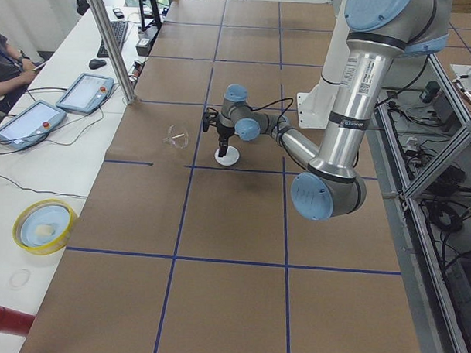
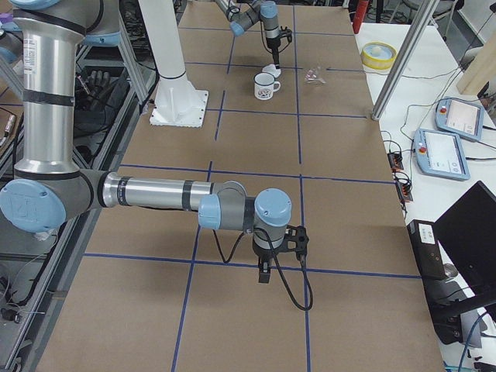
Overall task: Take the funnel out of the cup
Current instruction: 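Grasp the white lid by its knob with the left gripper and lift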
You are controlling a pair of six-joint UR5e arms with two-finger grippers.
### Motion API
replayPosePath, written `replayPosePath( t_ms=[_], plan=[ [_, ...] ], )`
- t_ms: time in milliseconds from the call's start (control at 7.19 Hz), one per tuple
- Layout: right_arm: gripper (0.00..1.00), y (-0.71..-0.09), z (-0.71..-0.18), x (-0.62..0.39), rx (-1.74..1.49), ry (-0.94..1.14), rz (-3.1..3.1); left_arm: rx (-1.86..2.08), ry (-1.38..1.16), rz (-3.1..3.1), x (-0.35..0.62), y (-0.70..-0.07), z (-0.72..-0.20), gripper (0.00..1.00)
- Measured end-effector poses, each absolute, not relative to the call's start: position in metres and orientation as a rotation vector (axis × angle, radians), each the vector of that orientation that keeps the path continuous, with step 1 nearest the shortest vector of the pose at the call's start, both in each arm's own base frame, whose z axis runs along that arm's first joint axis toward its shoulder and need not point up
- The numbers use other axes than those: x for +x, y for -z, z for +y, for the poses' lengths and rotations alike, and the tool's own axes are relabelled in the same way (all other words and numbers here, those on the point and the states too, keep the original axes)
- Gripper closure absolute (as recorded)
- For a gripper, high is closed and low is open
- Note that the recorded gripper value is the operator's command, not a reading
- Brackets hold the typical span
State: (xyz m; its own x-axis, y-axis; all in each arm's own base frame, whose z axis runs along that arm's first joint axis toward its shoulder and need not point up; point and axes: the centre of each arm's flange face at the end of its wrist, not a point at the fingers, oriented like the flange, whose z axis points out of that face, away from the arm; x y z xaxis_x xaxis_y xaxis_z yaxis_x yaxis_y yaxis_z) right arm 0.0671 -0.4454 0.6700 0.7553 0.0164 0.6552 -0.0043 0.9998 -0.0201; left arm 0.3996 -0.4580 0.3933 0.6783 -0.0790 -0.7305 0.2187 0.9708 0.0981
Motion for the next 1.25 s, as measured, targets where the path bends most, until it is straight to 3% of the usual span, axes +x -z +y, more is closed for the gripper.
replayPosePath(
  t_ms=[973, 1112, 1251],
  plan=[
    [0.00, -0.670, -0.445, 0.067, -0.018, -0.011, -0.715, 0.146, 0.139, 0.816, 0.403, -0.398, -0.439, 0.36],
    [0.00, -0.670, -0.445, 0.067, -0.018, -0.011, -0.715, 0.144, 0.137, 0.817, 0.405, -0.398, -0.437, 0.46],
    [0.00, -0.670, -0.445, 0.067, -0.018, -0.011, -0.715, 0.141, 0.139, 0.818, 0.407, -0.398, -0.436, 0.69]
  ],
)
